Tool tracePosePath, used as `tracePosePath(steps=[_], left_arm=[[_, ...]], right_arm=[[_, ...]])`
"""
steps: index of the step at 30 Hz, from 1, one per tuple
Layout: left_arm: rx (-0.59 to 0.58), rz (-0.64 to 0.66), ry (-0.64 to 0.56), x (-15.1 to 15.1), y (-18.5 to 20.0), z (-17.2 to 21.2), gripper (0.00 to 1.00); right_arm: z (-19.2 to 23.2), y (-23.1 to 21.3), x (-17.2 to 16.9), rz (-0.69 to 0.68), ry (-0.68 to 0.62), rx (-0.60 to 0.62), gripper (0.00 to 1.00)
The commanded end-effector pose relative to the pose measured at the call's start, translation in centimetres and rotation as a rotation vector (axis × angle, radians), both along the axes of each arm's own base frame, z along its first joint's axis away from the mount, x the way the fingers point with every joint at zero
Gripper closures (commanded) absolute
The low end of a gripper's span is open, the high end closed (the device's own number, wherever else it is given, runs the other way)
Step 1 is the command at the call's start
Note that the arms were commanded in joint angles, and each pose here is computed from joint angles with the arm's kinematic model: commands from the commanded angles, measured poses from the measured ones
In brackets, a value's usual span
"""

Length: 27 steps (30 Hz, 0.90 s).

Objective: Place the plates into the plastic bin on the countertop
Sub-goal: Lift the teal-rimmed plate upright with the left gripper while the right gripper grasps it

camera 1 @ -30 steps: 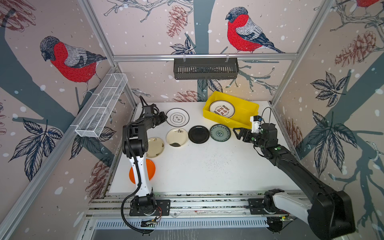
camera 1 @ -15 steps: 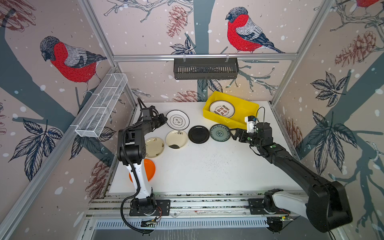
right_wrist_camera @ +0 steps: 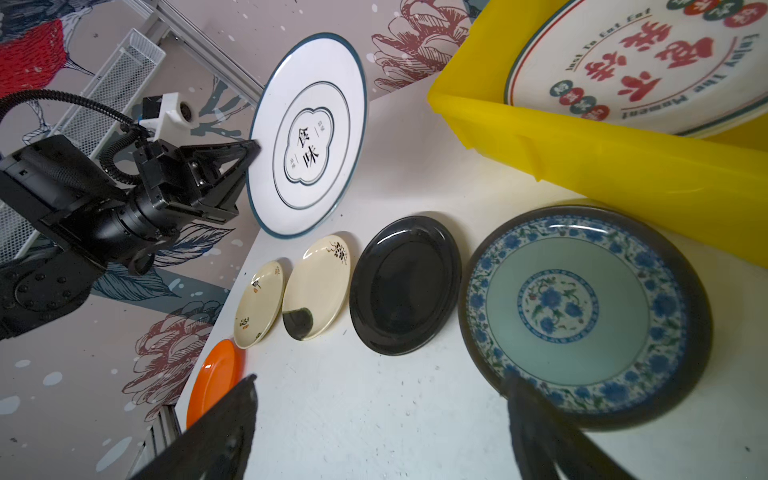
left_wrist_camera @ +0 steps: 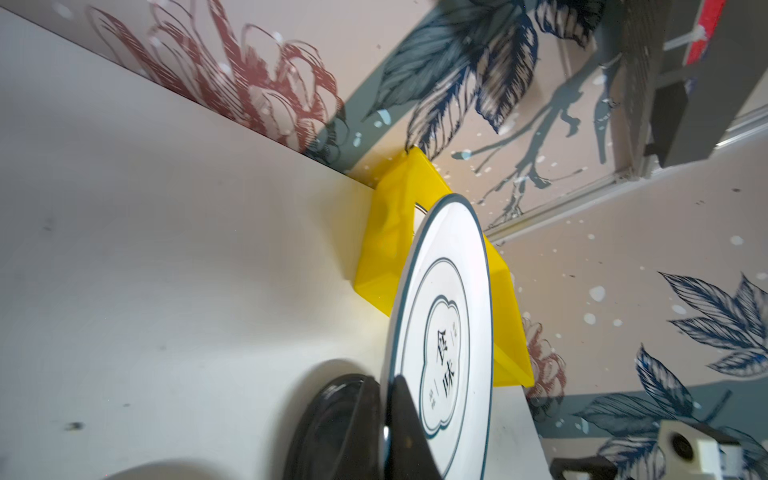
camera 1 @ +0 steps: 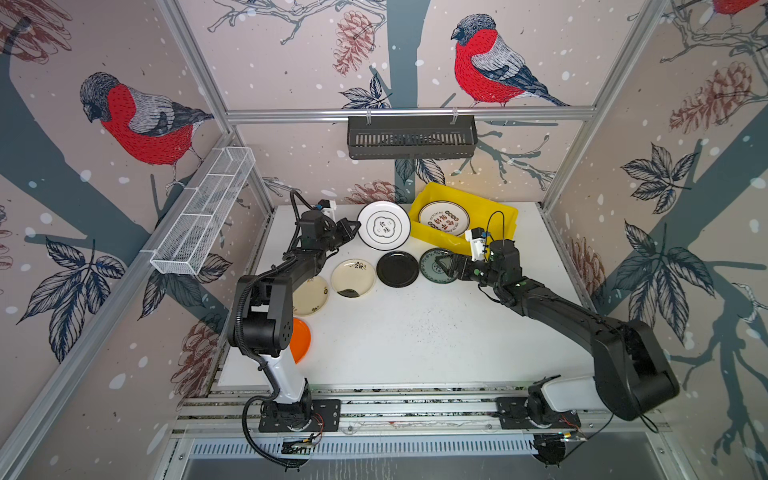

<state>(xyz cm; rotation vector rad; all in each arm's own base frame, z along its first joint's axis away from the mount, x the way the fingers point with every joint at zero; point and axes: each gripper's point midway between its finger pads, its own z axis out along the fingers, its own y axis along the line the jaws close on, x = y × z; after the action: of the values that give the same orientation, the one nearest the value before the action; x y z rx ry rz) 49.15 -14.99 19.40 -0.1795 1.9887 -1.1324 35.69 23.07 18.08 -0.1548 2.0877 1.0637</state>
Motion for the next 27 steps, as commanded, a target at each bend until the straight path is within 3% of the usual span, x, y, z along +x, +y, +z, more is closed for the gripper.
tracePosePath(steps=[1, 9, 14, 21, 27], left_arm=[[-0.108, -0.065, -0.078, -1.3, -2.6, 3.0, 1.0], [-0.247, -0.178, -0.063, -4.2, -8.2, 3.2, 1.0], [-0.261, -0.222, -0.062, -4.6, -10.4, 3.4, 1.0], [-0.268, -0.253, -0.051, -4.4, -11.9, 3.0, 1.0], [-0.264, -0.265, -0.04, -4.7, -12.6, 2.5, 1.0]], right_arm=[[2.2, 1.2, 0.8, 0.021, -0.063, 0.084, 0.09], [2.2, 1.6, 2.8, -0.014, -0.079, 0.089, 0.2], [2.3, 1.6, 3.4, -0.023, -0.081, 0.094, 0.3], [2.4, 0.8, 3.8, -0.057, -0.078, 0.099, 0.61], [2.7, 0.4, 4.1, -0.077, -0.076, 0.114, 0.77]])
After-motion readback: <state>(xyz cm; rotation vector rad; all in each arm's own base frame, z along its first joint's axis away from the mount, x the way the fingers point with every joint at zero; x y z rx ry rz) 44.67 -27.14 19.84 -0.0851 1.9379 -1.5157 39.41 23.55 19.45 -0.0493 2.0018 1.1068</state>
